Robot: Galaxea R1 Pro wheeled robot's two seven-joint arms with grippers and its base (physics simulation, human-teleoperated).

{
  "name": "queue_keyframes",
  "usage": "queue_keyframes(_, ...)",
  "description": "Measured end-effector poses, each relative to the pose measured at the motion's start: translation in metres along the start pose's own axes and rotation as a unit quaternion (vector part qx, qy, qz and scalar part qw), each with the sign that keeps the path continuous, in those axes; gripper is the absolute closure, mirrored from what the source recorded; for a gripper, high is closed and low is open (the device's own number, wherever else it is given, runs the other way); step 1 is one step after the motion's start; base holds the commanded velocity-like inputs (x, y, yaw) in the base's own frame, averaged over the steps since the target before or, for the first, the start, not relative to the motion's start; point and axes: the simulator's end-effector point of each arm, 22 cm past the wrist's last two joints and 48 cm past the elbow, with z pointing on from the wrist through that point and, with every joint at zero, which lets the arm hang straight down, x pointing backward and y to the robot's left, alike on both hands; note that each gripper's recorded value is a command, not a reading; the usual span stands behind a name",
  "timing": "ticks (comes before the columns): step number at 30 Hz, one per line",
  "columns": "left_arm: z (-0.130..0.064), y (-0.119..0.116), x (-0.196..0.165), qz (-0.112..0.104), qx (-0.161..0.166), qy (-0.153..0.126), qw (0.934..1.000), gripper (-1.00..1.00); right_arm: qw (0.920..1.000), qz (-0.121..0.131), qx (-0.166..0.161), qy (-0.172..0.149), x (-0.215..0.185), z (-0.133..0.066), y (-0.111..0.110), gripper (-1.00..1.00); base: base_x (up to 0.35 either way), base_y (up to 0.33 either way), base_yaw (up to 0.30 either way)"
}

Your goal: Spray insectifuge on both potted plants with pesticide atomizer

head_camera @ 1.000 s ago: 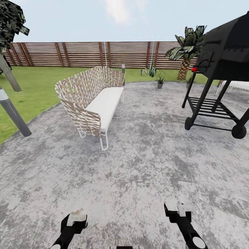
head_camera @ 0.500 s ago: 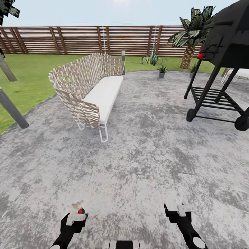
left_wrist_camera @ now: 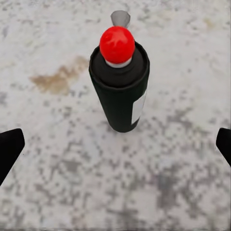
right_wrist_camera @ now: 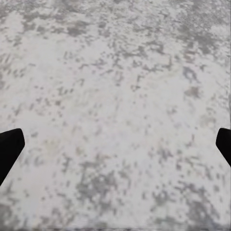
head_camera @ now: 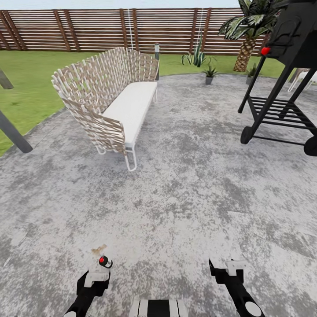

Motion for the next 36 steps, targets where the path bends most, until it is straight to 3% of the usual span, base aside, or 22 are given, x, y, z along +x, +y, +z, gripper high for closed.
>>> queue_keyframes(10, 0.003, -0.002, 0.024, 0.001, 0.002, 0.022, 0.9997, -1.0, 0.9997, -0.001, -0.002, 0.022, 0.023, 0.004, 0.002, -1.0, 0.0, 0.0, 0.0)
queue_keyframes(36, 0.003, -0.002, 0.023, 0.0, 0.001, 0.022, 0.9998, -1.0, 0.9997, -0.001, -0.002, 0.022, 0.023, 0.004, 0.002, -1.0, 0.072, 0.008, 0.0)
